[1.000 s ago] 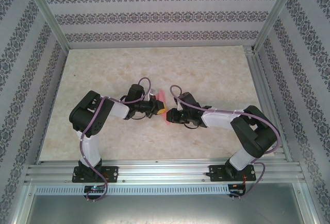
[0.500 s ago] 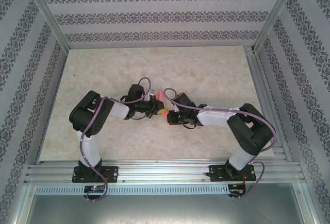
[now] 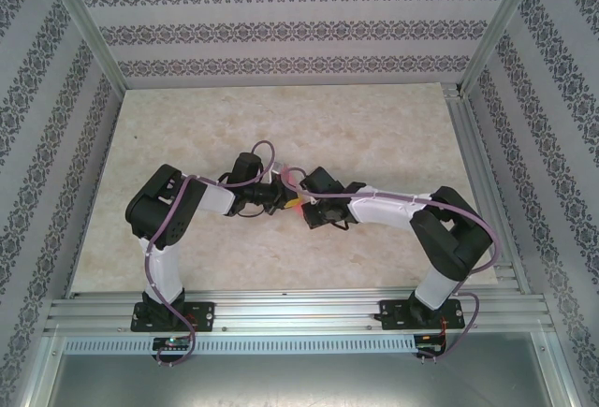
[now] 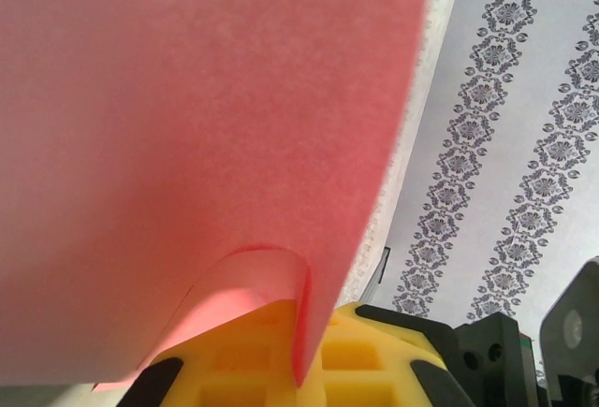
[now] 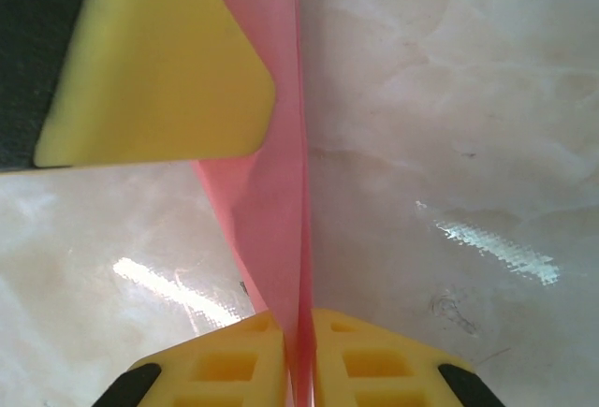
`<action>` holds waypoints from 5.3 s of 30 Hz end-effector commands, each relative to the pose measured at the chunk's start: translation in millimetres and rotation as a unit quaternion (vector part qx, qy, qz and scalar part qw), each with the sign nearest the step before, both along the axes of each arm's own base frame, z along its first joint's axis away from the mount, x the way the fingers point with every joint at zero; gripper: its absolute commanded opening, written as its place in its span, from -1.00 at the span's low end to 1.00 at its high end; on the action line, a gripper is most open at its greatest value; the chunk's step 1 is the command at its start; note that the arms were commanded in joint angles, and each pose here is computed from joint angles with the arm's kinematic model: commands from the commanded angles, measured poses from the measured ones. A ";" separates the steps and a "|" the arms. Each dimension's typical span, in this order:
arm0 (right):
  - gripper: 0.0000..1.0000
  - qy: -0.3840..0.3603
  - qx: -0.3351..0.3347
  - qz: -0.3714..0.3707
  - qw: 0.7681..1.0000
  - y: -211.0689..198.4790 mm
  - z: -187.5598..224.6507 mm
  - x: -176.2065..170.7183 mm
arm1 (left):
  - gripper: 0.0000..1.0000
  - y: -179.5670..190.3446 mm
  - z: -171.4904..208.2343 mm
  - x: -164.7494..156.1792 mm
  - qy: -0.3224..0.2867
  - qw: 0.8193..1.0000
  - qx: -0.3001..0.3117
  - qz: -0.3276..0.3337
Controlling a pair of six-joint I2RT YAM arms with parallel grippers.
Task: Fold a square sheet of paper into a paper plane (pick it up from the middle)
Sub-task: Fold the wing for the fifth time at the center of the table.
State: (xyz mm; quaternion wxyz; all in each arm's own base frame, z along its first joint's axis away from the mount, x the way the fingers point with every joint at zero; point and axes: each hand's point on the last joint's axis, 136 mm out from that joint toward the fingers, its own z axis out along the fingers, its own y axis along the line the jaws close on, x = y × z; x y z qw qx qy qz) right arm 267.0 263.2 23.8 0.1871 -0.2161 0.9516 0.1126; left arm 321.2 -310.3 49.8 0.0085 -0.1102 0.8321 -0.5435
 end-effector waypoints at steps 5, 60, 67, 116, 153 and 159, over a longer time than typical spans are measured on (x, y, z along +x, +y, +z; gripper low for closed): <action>-0.69 -0.012 -0.073 0.029 0.997 -7.0 -10.1 -4.1 | -0.98 8.3 -9.3 -0.5 -0.005 1.000 0.011 0.009; -0.70 0.160 0.378 -0.156 0.898 18.0 25.3 14.9 | -1.00 25.5 -41.2 0.0 -0.013 0.996 0.083 -0.021; -0.70 0.179 0.366 -0.155 0.900 22.2 14.7 12.0 | -1.00 26.9 -44.2 -2.7 -0.009 0.996 0.082 -0.019; -0.77 0.254 0.175 -0.156 0.938 -9.3 -50.0 -38.0 | -1.00 40.1 -48.3 -1.9 0.002 0.996 0.086 -0.007; -0.71 0.188 0.260 -0.112 0.940 34.8 27.1 16.1 | -1.00 44.1 -64.4 -9.4 0.022 0.995 0.096 -0.009; -0.74 0.217 0.230 -0.118 0.941 35.2 -6.7 10.9 | -1.00 45.5 -65.1 -11.6 0.023 0.995 0.097 -0.008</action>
